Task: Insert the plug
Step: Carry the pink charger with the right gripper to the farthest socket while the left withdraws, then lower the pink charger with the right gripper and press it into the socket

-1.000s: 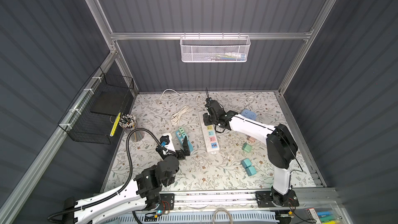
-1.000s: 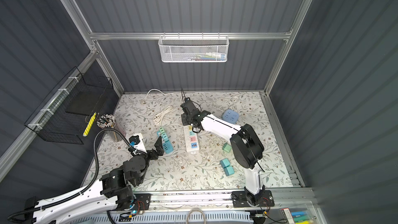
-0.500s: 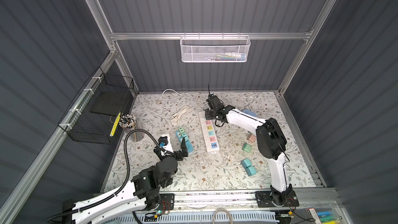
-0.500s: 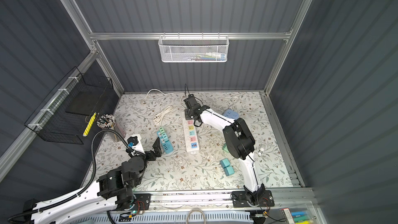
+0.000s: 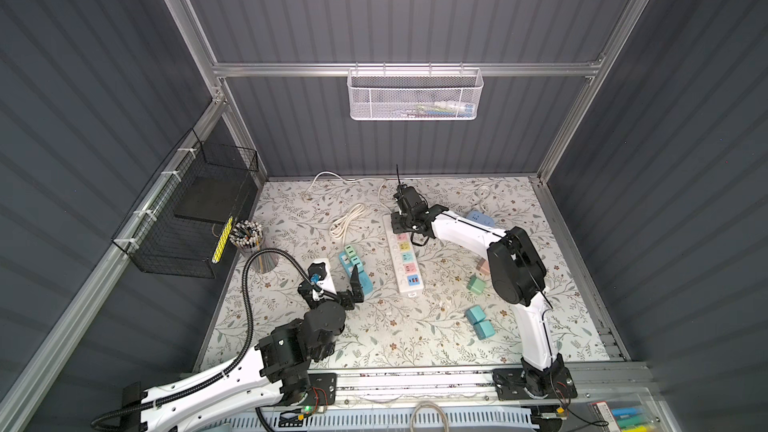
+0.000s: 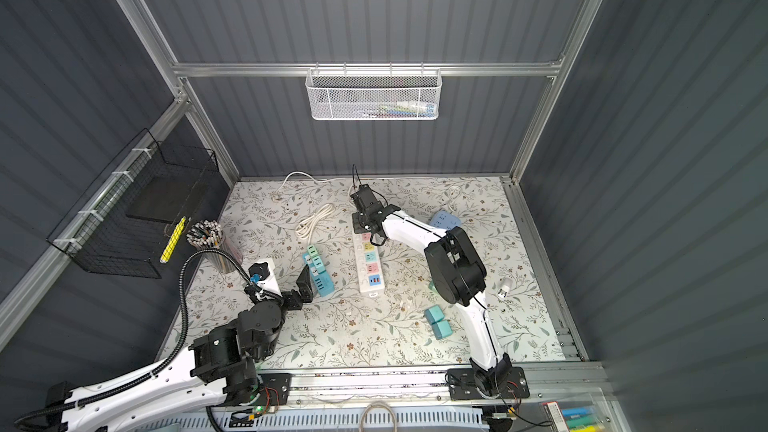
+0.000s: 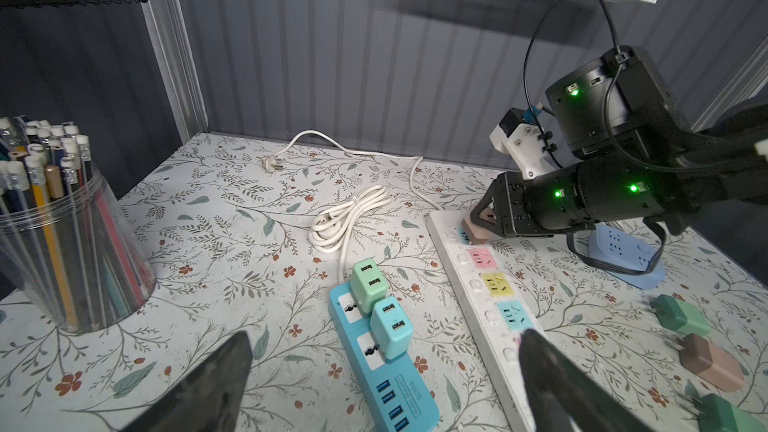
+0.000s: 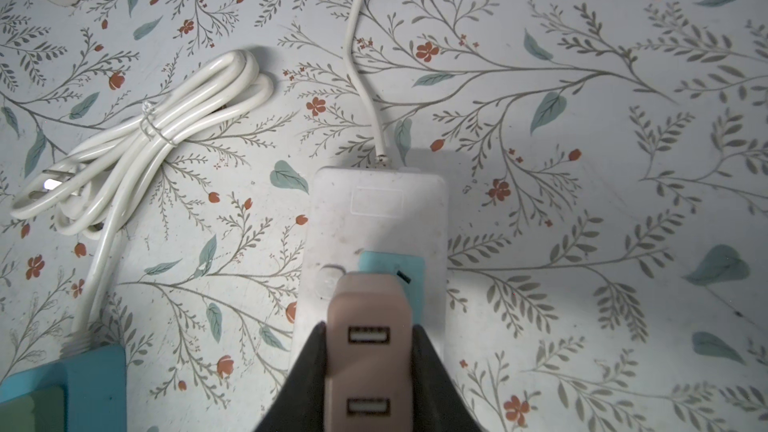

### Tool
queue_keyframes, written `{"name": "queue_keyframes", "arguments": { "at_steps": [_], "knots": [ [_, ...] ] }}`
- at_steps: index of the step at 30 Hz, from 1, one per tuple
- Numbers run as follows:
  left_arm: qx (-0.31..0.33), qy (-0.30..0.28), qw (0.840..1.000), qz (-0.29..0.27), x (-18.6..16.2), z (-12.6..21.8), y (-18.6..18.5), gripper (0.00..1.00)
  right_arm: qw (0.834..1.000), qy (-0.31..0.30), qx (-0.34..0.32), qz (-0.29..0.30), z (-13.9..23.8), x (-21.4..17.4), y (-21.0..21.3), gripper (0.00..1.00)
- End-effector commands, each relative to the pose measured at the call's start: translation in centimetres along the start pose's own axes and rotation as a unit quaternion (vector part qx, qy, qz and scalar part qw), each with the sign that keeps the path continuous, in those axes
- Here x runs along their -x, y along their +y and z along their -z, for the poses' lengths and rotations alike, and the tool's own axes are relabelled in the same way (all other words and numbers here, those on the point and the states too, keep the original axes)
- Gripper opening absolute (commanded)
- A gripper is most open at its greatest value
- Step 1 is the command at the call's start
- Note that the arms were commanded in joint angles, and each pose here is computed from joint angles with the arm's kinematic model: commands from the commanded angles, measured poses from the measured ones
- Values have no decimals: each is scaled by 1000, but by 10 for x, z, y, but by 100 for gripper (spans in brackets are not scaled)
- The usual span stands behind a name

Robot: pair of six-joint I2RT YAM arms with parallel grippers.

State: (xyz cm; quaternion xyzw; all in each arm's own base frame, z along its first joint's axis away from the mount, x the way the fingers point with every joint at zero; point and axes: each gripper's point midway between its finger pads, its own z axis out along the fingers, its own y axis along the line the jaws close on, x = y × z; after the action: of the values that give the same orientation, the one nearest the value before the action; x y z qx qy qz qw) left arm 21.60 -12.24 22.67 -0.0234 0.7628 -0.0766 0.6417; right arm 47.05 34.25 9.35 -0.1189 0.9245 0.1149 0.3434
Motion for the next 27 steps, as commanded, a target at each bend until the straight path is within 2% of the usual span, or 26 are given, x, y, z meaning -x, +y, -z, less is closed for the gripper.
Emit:
{"name": "queue_keyframes", "arguments": {
  "at_steps": [1,8,15,22,27],
  "knots": [
    [13,-7,1000,0,5,0,5,100,1000,12,-11,-2,-13,-9,-3,23],
    [5,-13,1000,-1,10,0,0,100,1000,1,-17,9,-12,-3,1,23],
    [5,-10,1000,-8,8,-2,-2,100,1000,-24,1,12,10,16,11,23],
    [3,-12,1000,-11,10,-3,-5,100,999,-12,-13,32,-6,9,7,23],
    [3,-10,1000,-9,9,-3,-6,100,999,-22,-10,34,-1,18,8,24]
  ]
}}
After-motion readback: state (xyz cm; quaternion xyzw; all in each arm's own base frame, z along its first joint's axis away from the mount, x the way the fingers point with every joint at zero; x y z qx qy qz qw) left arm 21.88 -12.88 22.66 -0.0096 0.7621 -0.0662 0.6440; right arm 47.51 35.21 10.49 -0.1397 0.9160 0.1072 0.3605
